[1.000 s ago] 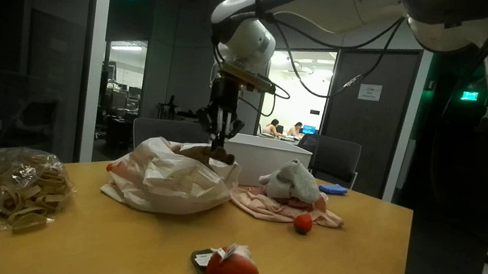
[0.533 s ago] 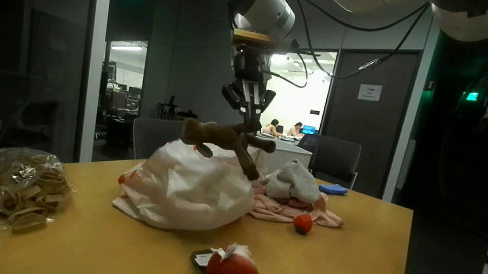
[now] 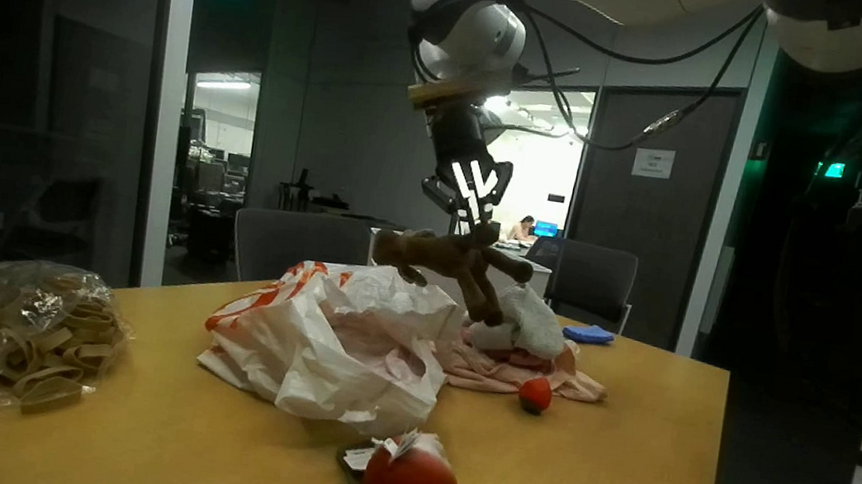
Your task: Remove the white towel and moose toy out of the plastic bag
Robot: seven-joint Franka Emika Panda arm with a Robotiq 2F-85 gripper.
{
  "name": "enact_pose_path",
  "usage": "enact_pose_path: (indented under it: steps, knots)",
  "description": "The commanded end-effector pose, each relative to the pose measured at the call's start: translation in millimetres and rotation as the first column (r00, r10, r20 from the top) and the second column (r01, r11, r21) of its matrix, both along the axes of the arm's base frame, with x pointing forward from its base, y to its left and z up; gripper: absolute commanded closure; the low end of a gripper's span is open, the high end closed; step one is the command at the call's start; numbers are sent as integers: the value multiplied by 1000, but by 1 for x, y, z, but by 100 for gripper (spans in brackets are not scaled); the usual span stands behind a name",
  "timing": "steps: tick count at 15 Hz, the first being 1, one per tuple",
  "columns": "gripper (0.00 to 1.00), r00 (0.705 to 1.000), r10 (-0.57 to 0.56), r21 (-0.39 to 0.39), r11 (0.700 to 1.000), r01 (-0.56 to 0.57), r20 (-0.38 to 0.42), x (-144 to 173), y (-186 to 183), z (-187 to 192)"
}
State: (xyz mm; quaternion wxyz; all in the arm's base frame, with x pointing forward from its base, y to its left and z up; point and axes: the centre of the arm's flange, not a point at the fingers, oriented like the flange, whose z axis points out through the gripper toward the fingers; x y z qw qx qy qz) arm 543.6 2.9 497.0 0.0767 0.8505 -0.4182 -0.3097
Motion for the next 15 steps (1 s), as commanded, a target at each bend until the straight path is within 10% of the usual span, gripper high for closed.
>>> enact_pose_path:
  steps: [1, 6, 15]
  knots:
    - [97, 987, -22, 123, 992, 42, -158, -30, 17, 19]
    - [97, 960, -19, 219, 972, 83, -280, -68, 25, 7]
    - [97, 921, -241, 250, 913, 322, -307, -127, -48, -134]
